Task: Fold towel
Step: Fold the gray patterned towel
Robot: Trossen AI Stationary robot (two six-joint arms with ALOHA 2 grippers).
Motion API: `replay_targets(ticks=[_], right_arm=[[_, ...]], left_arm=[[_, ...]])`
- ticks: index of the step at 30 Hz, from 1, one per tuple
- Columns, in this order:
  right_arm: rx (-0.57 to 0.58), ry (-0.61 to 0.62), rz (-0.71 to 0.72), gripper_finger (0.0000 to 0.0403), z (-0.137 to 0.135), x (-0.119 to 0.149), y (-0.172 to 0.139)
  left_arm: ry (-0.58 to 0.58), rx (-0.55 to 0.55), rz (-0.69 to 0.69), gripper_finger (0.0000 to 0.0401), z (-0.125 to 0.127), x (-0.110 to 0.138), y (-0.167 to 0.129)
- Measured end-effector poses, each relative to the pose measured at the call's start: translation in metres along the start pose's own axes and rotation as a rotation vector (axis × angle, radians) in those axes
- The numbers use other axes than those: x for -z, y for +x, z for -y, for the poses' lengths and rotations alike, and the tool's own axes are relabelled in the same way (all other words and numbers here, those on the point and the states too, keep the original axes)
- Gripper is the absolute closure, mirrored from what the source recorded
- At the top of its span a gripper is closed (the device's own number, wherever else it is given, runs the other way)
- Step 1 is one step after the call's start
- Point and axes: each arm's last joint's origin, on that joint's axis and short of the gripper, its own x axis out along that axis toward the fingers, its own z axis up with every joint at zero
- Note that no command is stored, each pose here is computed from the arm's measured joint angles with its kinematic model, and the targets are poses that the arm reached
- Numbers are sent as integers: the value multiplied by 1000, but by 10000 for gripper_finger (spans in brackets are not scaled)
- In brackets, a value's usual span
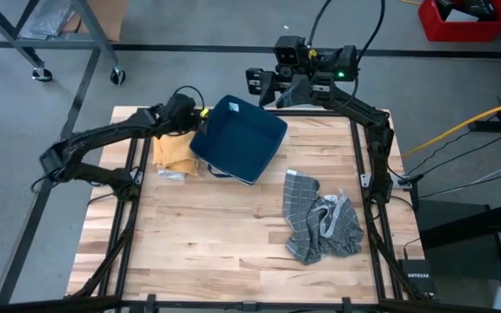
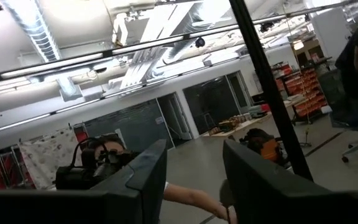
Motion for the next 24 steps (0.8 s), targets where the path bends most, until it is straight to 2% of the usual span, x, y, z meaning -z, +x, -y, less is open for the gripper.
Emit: replay_targets(ticks=[3, 7, 10, 13, 17, 19, 21, 24], right_arm=[[-25, -32, -2, 242, -4, 1, 4], [-39, -67, 0, 242, -21, -4, 6], [-54, -115, 8, 242, -42, -10, 7], [-64, -162, 8, 242, -58, -14, 8], [-71, -209, 10, 242, -69, -16, 9], [-80, -241, 10, 242, -72, -16, 10], [-95, -255, 11, 242, -68, -11, 14], [-102, -237, 4, 242, -47, 5, 23]], left_arm=[[67, 141, 57, 389, 11, 0, -32], [106, 415, 97, 399, 25, 8, -81], [74, 615, 68, 392, 35, 19, -113], [15, 744, -3, 390, 45, 33, -134], [3, 848, -117, 389, 65, 55, -150], [24, 848, -124, 389, 77, 68, -155], [44, 831, -79, 389, 93, 81, -160], [80, 817, 27, 388, 115, 101, -166]])
